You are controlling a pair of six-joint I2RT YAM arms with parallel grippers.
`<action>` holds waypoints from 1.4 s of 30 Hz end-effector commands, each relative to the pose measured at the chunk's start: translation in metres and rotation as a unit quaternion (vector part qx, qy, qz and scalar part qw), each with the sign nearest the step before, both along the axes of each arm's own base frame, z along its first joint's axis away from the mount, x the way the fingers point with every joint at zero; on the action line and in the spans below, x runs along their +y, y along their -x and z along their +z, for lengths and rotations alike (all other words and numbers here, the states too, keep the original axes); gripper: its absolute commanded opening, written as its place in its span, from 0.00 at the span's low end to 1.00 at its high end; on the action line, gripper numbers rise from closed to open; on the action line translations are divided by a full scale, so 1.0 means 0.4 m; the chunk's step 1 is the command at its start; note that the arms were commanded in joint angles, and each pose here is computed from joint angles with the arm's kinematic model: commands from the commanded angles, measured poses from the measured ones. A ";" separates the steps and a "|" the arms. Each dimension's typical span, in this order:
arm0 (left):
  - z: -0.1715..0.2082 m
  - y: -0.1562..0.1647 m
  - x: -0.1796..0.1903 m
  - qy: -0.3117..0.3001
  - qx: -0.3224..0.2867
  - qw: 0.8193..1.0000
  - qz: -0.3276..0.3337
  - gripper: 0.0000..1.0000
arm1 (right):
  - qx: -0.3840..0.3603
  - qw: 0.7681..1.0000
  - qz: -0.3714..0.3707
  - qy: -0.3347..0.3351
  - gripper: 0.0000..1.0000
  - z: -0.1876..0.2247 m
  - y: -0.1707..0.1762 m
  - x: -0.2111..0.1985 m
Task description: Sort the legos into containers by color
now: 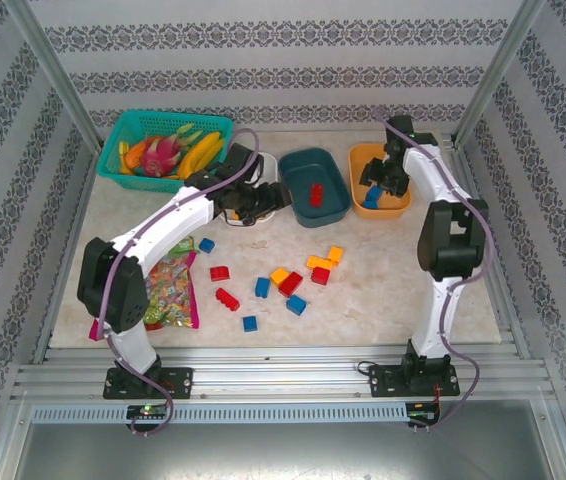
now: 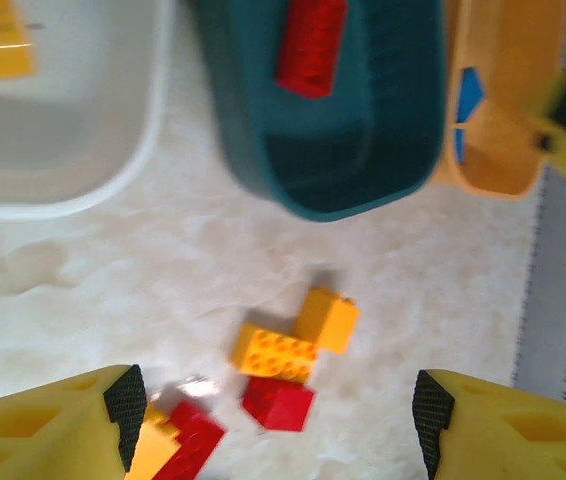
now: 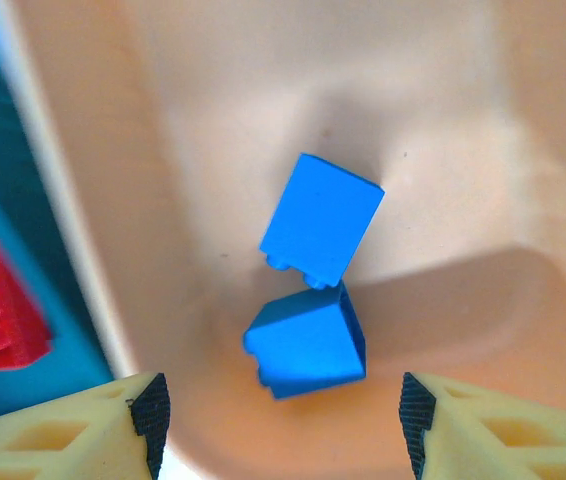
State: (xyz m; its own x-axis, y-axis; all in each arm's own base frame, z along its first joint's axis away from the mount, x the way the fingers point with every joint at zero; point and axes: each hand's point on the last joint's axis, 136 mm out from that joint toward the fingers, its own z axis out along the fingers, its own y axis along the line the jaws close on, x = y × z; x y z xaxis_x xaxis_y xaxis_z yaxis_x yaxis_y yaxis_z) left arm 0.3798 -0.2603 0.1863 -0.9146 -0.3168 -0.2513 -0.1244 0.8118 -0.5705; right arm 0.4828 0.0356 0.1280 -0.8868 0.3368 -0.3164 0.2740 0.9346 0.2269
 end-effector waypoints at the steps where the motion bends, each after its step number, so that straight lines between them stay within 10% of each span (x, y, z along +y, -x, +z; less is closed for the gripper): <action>1: -0.038 0.095 0.109 -0.089 0.040 0.994 0.040 0.73 | -0.105 0.992 0.052 -0.035 0.64 0.187 0.038 0.100; 10: -0.219 0.249 0.288 -0.213 0.148 0.965 0.039 0.80 | -0.196 0.920 0.290 -0.176 0.70 0.223 0.416 0.527; 16: -0.226 0.232 0.308 -0.233 0.126 0.964 -0.007 0.79 | -0.139 0.922 0.306 -0.192 0.70 0.120 0.577 0.577; 25: -0.281 0.222 0.362 -0.347 0.169 0.907 -0.168 0.83 | -0.133 0.925 0.307 -0.180 0.70 0.115 0.605 0.564; 32: -0.288 0.194 0.328 -0.190 0.219 0.956 0.053 0.87 | -0.127 0.925 0.310 -0.179 0.70 0.111 0.613 0.561; 42: -0.273 0.195 0.269 -0.065 0.225 0.928 0.290 0.87 | -0.121 0.927 0.305 -0.183 0.70 0.094 0.620 0.557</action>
